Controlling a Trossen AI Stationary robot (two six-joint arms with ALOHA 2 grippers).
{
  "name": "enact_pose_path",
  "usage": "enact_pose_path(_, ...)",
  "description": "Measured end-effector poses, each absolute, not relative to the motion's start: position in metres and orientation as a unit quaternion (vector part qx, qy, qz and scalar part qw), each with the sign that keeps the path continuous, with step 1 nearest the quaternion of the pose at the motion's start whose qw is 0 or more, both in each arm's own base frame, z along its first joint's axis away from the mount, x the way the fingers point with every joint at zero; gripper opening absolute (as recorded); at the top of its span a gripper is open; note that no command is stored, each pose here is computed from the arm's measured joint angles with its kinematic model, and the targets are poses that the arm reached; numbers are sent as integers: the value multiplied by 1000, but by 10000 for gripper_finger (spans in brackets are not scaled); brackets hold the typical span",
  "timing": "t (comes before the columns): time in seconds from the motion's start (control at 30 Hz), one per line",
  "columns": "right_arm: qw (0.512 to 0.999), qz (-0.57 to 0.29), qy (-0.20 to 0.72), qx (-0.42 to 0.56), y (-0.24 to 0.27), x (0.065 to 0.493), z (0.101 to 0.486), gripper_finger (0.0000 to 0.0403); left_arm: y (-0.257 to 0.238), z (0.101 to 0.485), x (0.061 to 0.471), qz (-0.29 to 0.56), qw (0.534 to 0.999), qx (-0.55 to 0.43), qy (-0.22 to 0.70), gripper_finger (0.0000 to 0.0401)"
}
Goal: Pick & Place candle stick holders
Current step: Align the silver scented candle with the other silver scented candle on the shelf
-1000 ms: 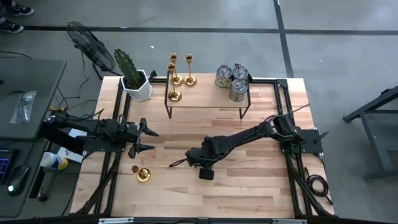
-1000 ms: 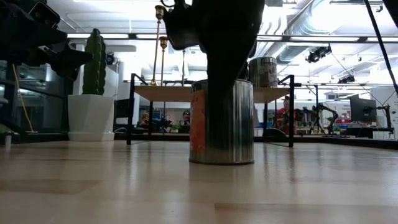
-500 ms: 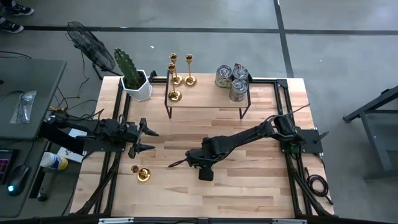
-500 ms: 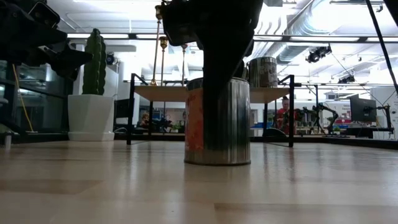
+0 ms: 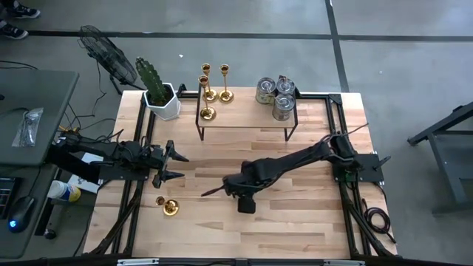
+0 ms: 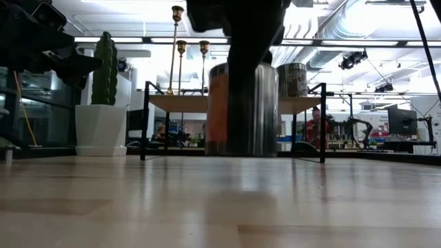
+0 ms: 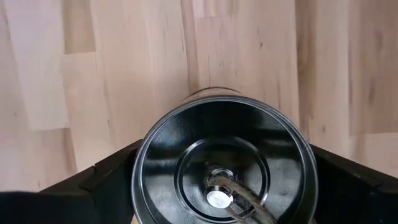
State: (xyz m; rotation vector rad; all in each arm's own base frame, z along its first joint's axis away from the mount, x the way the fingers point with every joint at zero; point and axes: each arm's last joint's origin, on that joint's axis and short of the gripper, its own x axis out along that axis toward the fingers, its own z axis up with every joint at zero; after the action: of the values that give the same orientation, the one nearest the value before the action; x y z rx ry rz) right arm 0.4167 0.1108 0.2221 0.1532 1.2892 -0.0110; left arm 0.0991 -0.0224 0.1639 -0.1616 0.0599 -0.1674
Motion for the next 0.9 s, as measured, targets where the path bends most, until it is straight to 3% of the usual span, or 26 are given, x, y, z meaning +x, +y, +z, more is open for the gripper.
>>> enact_pose_path(0.53, 841, 37, 540, 5, 72, 391, 309, 350, -22, 164, 99, -84, 993, -81, 30, 277)
enact_pose_path(0.9, 846, 0, 516, -138, 4, 375, 385, 350, -22, 164, 99, -84, 993, -81, 30, 277)
